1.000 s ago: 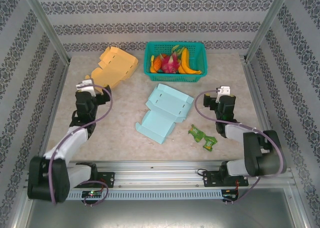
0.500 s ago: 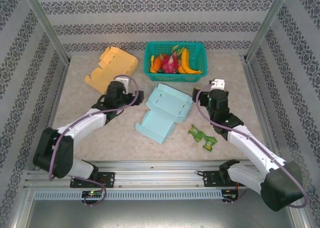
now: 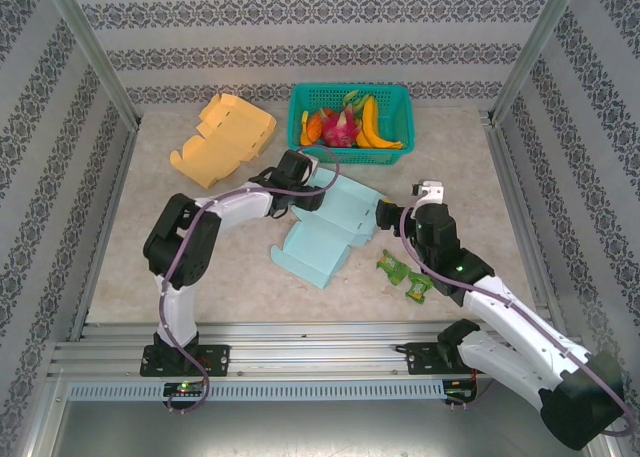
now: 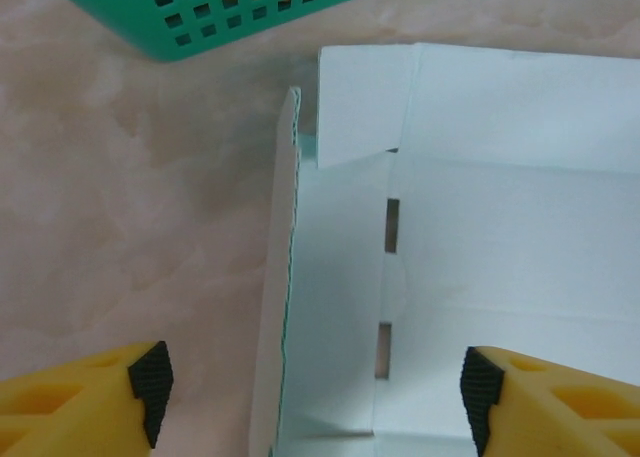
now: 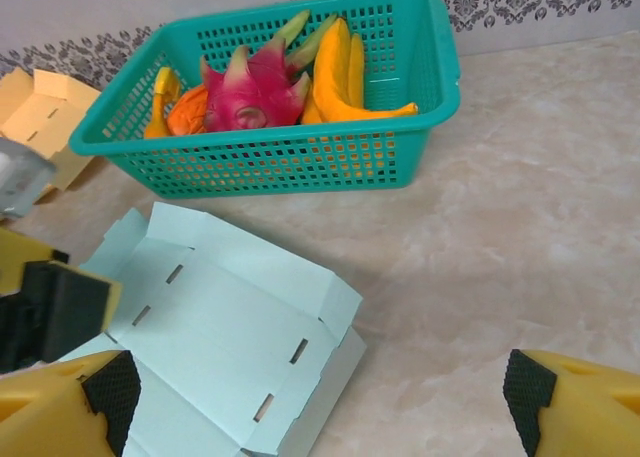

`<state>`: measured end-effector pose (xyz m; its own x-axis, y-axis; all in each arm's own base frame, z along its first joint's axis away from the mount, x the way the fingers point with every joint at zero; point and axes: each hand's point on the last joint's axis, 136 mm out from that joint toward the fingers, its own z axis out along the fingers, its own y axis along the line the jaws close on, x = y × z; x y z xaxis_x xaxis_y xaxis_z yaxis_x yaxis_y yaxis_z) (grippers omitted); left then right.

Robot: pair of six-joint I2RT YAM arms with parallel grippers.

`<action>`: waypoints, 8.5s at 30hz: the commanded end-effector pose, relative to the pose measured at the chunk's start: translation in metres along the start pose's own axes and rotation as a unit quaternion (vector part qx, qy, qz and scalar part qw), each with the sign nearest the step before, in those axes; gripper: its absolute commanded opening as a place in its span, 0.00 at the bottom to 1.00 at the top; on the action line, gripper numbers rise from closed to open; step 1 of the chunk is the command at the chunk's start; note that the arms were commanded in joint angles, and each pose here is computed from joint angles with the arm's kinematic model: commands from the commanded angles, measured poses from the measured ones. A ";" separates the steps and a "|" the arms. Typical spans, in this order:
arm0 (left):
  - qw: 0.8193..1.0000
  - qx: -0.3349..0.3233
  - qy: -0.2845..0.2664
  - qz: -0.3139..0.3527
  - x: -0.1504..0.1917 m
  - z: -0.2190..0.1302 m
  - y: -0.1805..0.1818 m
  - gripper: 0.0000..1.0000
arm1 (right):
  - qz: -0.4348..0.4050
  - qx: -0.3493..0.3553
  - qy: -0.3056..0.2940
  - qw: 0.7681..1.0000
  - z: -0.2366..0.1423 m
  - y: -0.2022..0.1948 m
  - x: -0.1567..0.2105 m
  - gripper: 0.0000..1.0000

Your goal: Fold the paper box

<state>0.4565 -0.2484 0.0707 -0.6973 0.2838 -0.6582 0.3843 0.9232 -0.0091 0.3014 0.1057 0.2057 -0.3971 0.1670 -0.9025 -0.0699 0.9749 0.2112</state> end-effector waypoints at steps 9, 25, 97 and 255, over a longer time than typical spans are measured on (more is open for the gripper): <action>0.999 0.003 0.013 0.035 -0.009 0.019 -0.007 0.48 | -0.012 -0.021 -0.004 1.000 -0.006 0.006 0.003 0.88; 0.994 0.010 -0.105 0.017 -0.031 -0.076 -0.001 0.00 | -0.071 -0.104 0.024 0.992 0.021 0.061 -0.019 0.81; 0.880 0.013 -0.473 -0.036 0.046 -0.268 0.036 0.00 | -0.621 -0.457 0.104 0.628 0.067 0.197 -0.012 0.26; 0.949 -0.009 -0.131 -0.286 0.079 -0.132 0.055 0.21 | -0.520 -0.383 0.201 0.736 0.063 0.142 0.019 0.00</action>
<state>0.3452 -0.1436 0.1292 -0.5895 -0.3420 -0.7318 -0.0115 0.9094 -0.4158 0.3470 0.2526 0.1826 -0.0222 -0.8464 -0.5321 -0.9603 0.1661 -0.2242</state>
